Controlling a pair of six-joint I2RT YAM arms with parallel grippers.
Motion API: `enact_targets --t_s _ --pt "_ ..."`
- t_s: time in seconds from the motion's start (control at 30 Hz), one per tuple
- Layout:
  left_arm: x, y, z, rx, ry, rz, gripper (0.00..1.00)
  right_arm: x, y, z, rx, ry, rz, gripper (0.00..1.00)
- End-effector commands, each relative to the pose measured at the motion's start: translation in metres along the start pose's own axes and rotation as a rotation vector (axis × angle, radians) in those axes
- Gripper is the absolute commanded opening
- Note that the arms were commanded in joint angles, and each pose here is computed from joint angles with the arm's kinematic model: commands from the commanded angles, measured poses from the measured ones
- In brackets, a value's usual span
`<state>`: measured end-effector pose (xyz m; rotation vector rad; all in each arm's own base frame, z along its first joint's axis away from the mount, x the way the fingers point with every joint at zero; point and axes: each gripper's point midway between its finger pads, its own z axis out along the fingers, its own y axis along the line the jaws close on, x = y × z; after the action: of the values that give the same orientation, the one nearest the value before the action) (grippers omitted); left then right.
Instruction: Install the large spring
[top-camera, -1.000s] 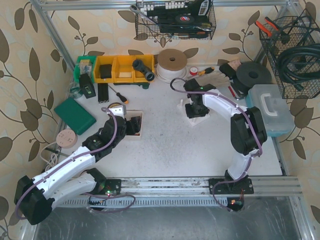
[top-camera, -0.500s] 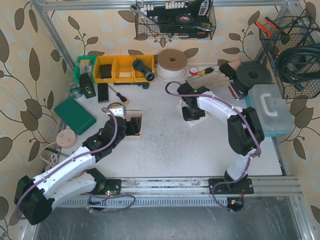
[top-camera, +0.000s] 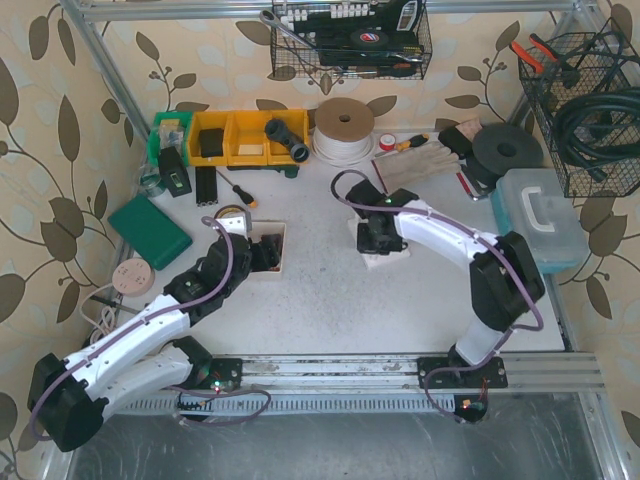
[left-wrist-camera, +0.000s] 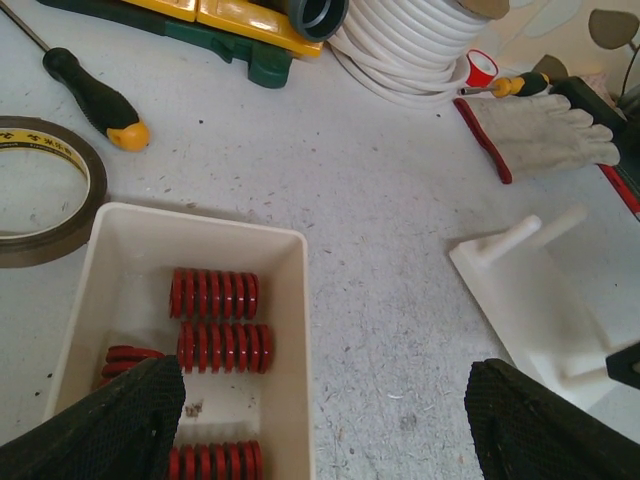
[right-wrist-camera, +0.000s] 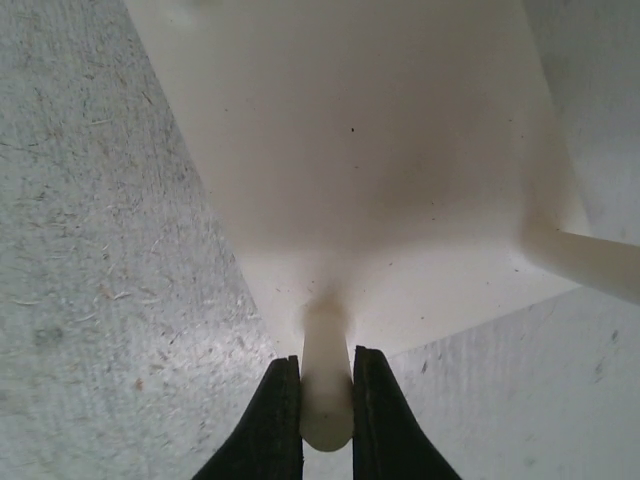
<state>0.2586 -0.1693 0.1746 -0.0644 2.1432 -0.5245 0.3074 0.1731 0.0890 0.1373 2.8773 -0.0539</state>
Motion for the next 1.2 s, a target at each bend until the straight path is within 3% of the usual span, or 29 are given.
enact_targets --t_s 0.0,0.27,0.6,0.67,0.73,0.8,1.17 --pt "-0.014 0.003 -0.004 -0.006 -0.062 -0.044 0.80 0.007 0.015 -0.008 -0.138 -0.024 0.236 0.00" --pt "-0.014 0.004 -0.006 -0.004 -0.064 -0.047 0.80 0.019 0.037 -0.014 -0.093 -0.086 0.266 0.00" --pt "-0.014 0.006 -0.009 -0.004 -0.068 -0.051 0.80 0.037 0.064 0.016 -0.086 -0.053 0.297 0.00" --pt "-0.014 0.006 -0.009 -0.004 -0.068 -0.051 0.80 0.037 0.066 0.016 -0.095 -0.052 0.296 0.14" --pt "-0.014 0.006 -0.009 -0.004 -0.066 -0.050 0.80 0.036 0.067 0.011 -0.102 -0.059 0.299 0.35" --pt "-0.014 0.006 -0.008 -0.005 -0.066 -0.051 0.80 0.034 0.067 0.004 -0.105 -0.079 0.287 0.47" --pt "-0.009 0.001 -0.010 0.015 -0.018 -0.054 0.80 0.004 0.054 -0.079 -0.210 -0.292 0.154 0.51"
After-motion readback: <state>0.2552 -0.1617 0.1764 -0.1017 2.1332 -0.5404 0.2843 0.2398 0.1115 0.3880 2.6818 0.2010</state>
